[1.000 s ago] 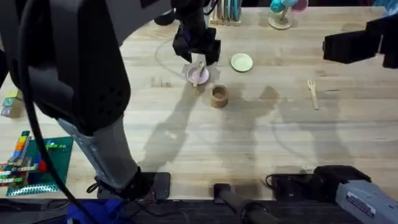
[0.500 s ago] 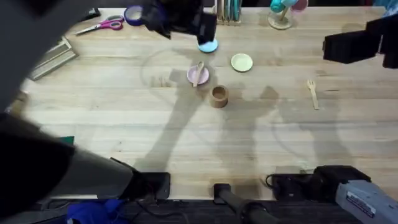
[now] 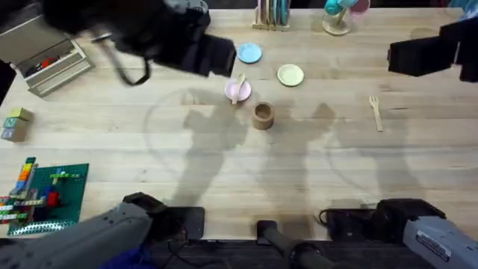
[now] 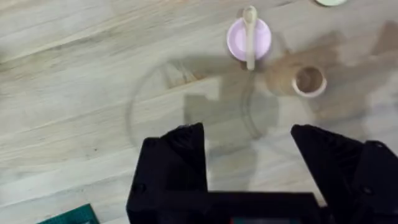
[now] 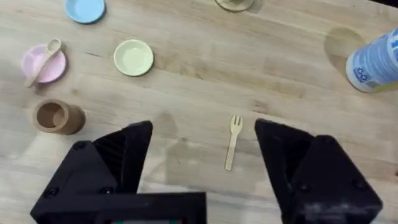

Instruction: Pick up a utensil and set it on the pink plate, then put the other utensil in the container.

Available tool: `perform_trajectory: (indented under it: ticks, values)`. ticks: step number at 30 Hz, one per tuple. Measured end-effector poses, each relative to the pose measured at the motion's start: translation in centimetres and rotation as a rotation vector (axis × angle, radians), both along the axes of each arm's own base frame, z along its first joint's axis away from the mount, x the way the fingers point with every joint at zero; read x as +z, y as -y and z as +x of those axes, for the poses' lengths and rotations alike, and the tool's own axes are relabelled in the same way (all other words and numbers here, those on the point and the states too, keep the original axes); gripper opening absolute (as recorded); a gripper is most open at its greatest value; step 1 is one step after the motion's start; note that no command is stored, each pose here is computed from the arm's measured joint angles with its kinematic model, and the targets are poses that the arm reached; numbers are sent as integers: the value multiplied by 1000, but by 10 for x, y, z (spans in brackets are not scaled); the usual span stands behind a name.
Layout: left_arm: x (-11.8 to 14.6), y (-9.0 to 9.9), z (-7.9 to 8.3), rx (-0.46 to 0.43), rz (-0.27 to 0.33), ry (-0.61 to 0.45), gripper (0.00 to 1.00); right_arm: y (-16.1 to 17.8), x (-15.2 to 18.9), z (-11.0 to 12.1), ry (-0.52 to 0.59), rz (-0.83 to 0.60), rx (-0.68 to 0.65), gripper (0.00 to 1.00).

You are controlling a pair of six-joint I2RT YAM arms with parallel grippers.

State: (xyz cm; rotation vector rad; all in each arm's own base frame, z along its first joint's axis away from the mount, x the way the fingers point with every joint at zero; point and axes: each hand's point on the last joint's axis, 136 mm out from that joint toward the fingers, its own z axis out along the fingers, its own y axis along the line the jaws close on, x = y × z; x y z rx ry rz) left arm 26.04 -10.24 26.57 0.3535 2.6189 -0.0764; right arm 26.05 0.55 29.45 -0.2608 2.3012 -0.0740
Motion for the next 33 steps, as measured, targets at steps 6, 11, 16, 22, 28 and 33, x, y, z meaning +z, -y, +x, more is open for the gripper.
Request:
perform_trajectory:
  ticks: [6, 11, 16, 22, 28, 33]
  values:
    - [16, -18, -40, -35, -12, 31, 976, 0, 0, 0, 0, 0, 0, 996]
    - [18, -33, -60, -8, -31, 64, 980, 0, 0, 0, 0, 0, 0, 997]
    - [25, -41, -80, -10, -64, 132, 993, 0, 0, 0, 0, 0, 0, 997]
    - [33, -48, -99, -10, -92, 205, 994, 0, -1, 0, -3, 0, 0, 997]
    - [32, -48, -100, -10, -92, 205, 995, 0, -3, -3, -15, 1, 0, 996]
    - [31, -49, -100, -10, -91, 204, 995, 0, -9, -9, -53, 1, 1, 997]
